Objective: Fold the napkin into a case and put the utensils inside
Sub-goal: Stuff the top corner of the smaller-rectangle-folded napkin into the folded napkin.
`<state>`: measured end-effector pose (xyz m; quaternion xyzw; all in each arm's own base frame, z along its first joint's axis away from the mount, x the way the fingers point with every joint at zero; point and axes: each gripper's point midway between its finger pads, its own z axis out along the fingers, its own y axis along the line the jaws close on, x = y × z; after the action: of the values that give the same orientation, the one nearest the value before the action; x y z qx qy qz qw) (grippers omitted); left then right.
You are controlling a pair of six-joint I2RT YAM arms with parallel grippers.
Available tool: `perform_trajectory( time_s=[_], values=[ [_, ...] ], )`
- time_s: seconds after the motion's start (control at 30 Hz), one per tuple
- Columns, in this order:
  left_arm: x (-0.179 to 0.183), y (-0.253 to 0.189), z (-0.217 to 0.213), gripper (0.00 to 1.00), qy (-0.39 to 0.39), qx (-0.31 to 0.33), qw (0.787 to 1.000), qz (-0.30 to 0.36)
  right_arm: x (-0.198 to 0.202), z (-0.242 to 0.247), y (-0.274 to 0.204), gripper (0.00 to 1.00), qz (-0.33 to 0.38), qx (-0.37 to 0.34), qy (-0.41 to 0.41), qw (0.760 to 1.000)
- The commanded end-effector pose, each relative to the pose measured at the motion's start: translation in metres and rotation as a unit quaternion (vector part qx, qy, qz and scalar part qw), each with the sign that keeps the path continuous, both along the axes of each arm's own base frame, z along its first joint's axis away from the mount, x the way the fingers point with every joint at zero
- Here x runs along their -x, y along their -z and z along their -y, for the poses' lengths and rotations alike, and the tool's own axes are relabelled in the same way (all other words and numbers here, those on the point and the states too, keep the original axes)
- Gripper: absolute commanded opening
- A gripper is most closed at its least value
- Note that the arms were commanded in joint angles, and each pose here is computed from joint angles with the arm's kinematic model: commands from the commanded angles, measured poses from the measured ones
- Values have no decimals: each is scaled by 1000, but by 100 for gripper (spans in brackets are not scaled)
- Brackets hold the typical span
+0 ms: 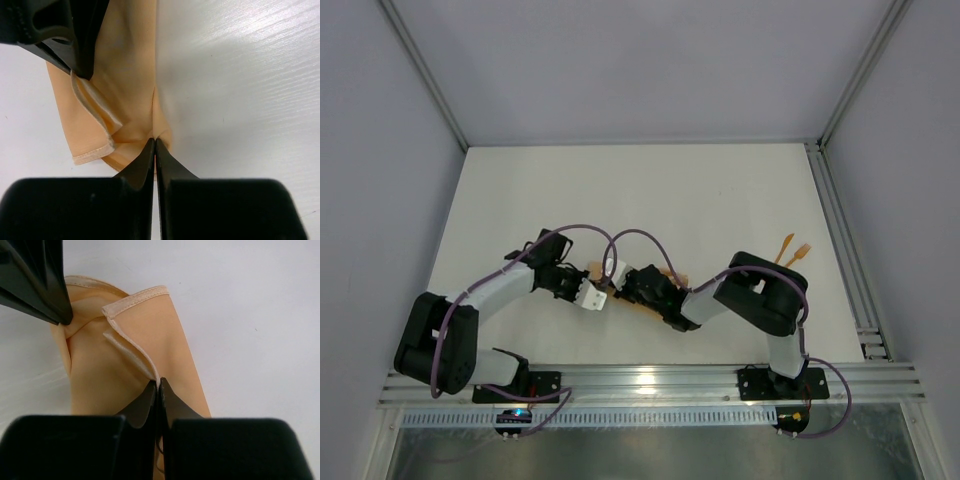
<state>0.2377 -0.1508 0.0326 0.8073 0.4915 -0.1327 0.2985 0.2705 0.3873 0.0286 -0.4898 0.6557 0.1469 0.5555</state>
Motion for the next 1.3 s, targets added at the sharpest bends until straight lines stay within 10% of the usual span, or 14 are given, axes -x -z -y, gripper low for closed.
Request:
perform_trajectory(
  time_s=[0.0,1.27],
  values=[
    [-36,-64,21,0,-34,101,993,48,24,21,50,6,-9,99,-28,995],
    [-57,-38,-1,0,-46,101,989,97,77,31,71,3,-19,100,-100,990]
  ],
)
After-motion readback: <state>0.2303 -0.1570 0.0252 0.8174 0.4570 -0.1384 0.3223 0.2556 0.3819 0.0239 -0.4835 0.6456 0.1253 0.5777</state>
